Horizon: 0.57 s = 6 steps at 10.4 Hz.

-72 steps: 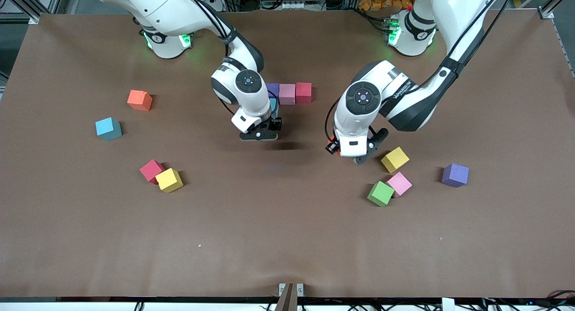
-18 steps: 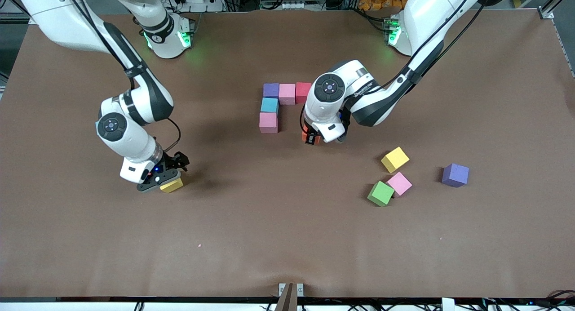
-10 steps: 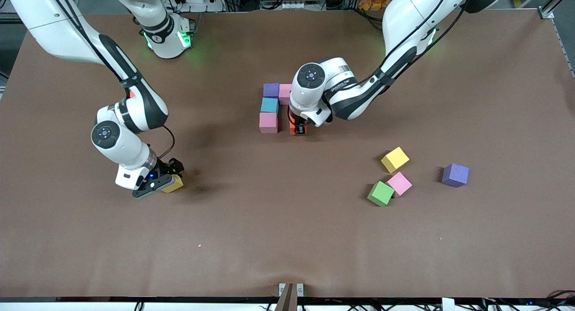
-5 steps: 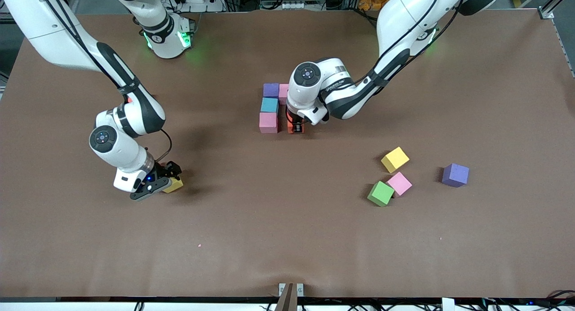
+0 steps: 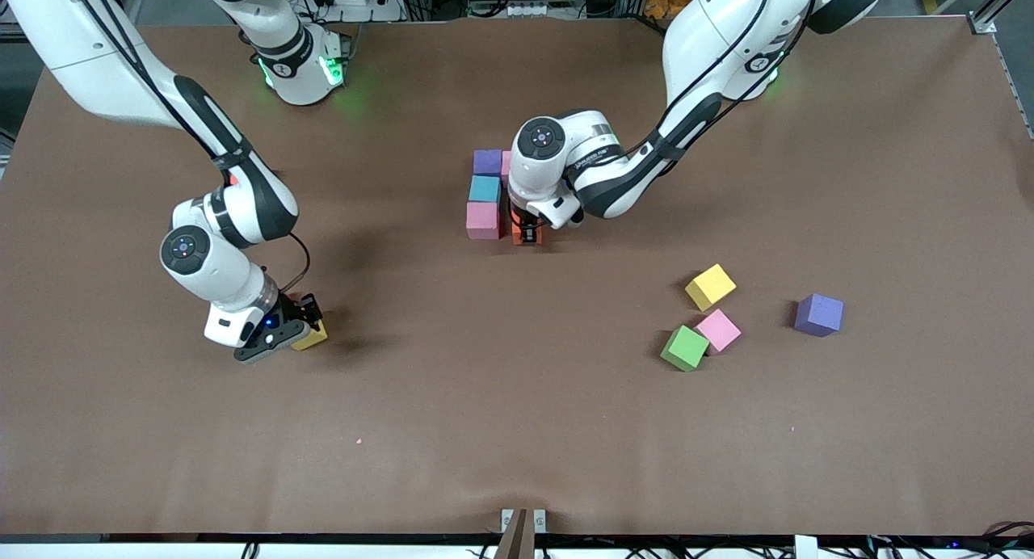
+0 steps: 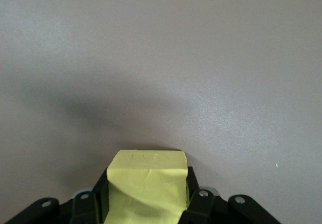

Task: Arrange 11 blocks into digit 3
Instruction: 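Grasp the yellow cube with the right gripper while the left gripper carries orange, then set the orange cube beside the pink cube while the right gripper carries yellow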

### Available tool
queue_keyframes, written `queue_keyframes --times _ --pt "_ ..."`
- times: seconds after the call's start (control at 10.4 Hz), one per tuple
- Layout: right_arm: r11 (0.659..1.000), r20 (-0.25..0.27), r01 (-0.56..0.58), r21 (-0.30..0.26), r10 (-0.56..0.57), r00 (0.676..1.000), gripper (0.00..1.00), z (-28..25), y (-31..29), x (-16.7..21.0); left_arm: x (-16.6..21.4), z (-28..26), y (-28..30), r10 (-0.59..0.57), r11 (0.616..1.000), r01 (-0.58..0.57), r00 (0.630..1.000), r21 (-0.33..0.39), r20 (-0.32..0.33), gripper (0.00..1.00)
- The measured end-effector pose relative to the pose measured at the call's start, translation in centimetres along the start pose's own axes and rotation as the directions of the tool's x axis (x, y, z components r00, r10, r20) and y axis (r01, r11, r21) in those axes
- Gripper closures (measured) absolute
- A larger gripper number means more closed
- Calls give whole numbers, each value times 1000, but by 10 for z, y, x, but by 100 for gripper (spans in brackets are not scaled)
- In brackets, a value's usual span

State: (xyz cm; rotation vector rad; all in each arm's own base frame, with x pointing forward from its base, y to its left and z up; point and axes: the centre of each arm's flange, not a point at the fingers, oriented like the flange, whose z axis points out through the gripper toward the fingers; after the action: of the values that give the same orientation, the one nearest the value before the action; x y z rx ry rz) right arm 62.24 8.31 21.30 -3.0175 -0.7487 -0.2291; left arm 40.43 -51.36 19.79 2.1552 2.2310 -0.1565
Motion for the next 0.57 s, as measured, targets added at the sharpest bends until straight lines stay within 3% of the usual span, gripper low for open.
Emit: queue_keyframes --times 0.29,0.57 --pt "1000 -17 -14 -6 14 1000 47 -35 -33 42 -8 3 -4 8 1000 -8 1000 3 7 37" --pt "992 -22 -129 -3 128 991 47 -62 -98 73 -11 2 0 4 1000 -4 1000 1 14 37"
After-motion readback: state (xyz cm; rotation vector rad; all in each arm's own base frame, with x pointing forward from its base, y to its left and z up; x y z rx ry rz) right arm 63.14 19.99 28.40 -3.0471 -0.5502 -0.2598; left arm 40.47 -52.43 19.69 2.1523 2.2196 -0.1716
